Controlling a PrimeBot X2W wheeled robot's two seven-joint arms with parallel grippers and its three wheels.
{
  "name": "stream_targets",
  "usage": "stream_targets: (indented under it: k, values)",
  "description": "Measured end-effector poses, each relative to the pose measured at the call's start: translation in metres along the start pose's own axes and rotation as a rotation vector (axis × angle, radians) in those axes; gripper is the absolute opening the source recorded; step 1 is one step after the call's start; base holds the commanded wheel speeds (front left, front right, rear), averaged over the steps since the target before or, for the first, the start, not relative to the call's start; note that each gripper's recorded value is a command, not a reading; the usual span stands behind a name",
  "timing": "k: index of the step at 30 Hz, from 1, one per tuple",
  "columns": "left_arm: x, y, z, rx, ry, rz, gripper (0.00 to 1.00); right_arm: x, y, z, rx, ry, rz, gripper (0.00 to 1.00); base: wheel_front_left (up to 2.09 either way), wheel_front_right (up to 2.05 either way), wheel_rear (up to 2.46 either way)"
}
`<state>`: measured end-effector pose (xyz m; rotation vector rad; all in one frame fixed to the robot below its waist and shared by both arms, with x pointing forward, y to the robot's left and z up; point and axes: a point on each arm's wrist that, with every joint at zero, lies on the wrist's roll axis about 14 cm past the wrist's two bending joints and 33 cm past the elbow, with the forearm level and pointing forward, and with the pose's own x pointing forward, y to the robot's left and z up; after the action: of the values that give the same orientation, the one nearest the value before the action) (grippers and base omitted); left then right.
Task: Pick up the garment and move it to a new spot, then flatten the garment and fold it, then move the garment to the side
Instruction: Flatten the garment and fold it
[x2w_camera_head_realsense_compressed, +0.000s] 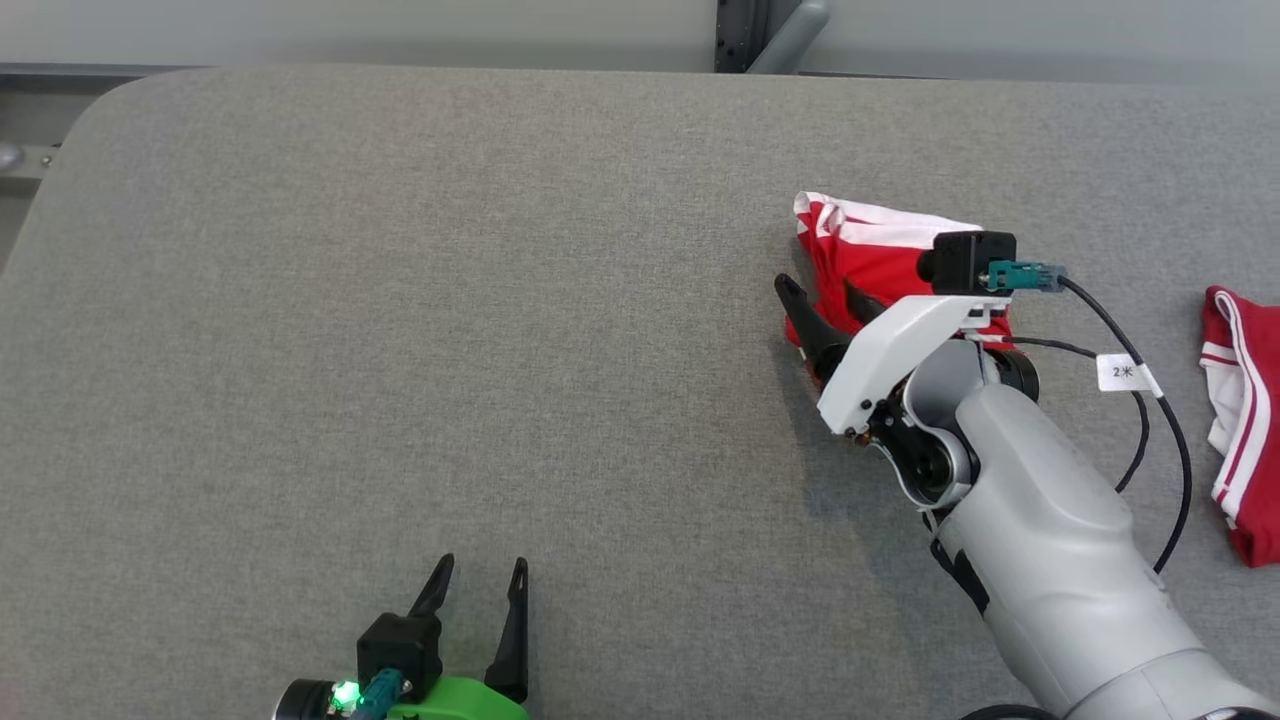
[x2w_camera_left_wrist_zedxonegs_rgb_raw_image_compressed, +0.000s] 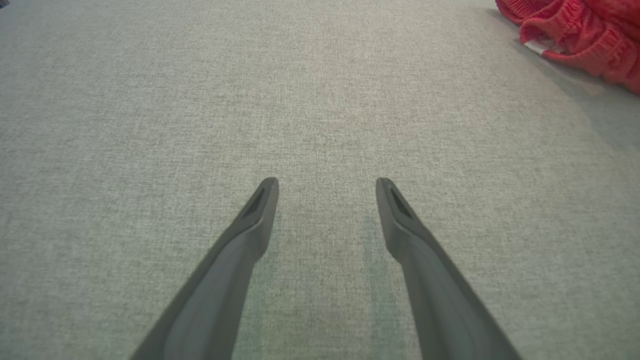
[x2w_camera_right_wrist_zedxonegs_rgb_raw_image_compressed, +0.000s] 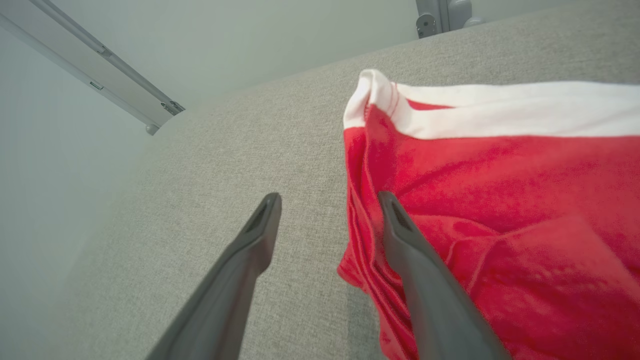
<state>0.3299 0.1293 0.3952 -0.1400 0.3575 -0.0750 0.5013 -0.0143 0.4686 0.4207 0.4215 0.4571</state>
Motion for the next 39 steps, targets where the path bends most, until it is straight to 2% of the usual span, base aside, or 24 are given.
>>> stream_targets:
  k: [6,9,10,12,13,14,18,20,21,22,23,27,32,37,39]
  values:
    - [-0.003,0.001,0.003,-0.019,-0.012,0.005,1.00,-0.020,0.026,0.025,-0.076,-0.144,0.069,1.00,0.00,0.00,0.00]
    - [-0.010,0.004,0.006,-0.037,-0.029,0.021,1.00,-0.046,0.030,0.041,-0.162,-0.244,0.085,1.00,0.00,0.00,0.00]
    - [-0.016,0.005,0.008,-0.047,-0.041,0.028,1.00,-0.072,0.013,0.057,-0.255,-0.332,0.045,1.00,0.00,0.00,0.00]
    - [-0.019,0.005,0.014,-0.058,-0.067,0.034,1.00,-0.101,-0.010,0.067,-0.316,-0.410,-0.021,1.00,0.00,0.00,0.00]
    - [-0.022,0.005,0.017,-0.060,-0.079,0.034,1.00,-0.115,-0.024,0.068,-0.316,-0.437,-0.069,1.00,0.00,0.00,0.00]
    - [-0.026,0.004,0.023,-0.052,-0.105,0.032,1.00,-0.144,-0.052,0.060,-0.346,-0.460,-0.167,1.00,0.00,0.00,0.00]
    - [-0.029,0.000,0.039,-0.050,-0.168,0.029,1.00,-0.192,-0.097,0.043,-0.417,-0.465,-0.342,1.00,0.00,0.00,0.00]
    - [-0.029,-0.006,0.046,-0.038,-0.196,0.006,1.00,-0.206,-0.111,0.029,-0.373,-0.457,-0.409,1.00,0.00,0.00,0.00]
    - [-0.030,-0.007,0.047,-0.039,-0.199,0.002,1.00,-0.210,-0.117,0.022,-0.355,-0.449,-0.433,0.73,0.00,0.00,0.00]
    - [-0.029,-0.008,0.048,-0.043,-0.204,0.000,1.00,-0.213,-0.121,0.015,-0.349,-0.434,-0.451,0.27,0.00,0.00,0.00]
    - [-0.029,-0.010,0.049,-0.045,-0.209,-0.003,1.00,-0.214,-0.125,0.010,-0.336,-0.424,-0.469,0.00,0.00,0.00,0.00]
    - [-0.026,-0.015,0.056,-0.052,-0.234,-0.013,1.00,-0.213,-0.135,0.001,-0.315,-0.396,-0.500,0.00,0.00,0.00,0.00]
    - [-0.019,-0.020,0.055,-0.040,-0.230,-0.036,1.00,-0.194,-0.136,0.032,-0.374,-0.439,-0.487,0.00,0.00,0.00,0.00]
    - [-0.002,-0.027,0.059,-0.020,-0.229,-0.075,1.00,-0.146,-0.127,0.073,-0.471,-0.457,-0.404,0.00,0.00,0.00,0.00]
    - [0.007,-0.031,0.058,-0.012,-0.223,-0.091,1.00,-0.123,-0.124,0.078,-0.518,-0.426,-0.357,0.00,0.00,0.00,0.00]
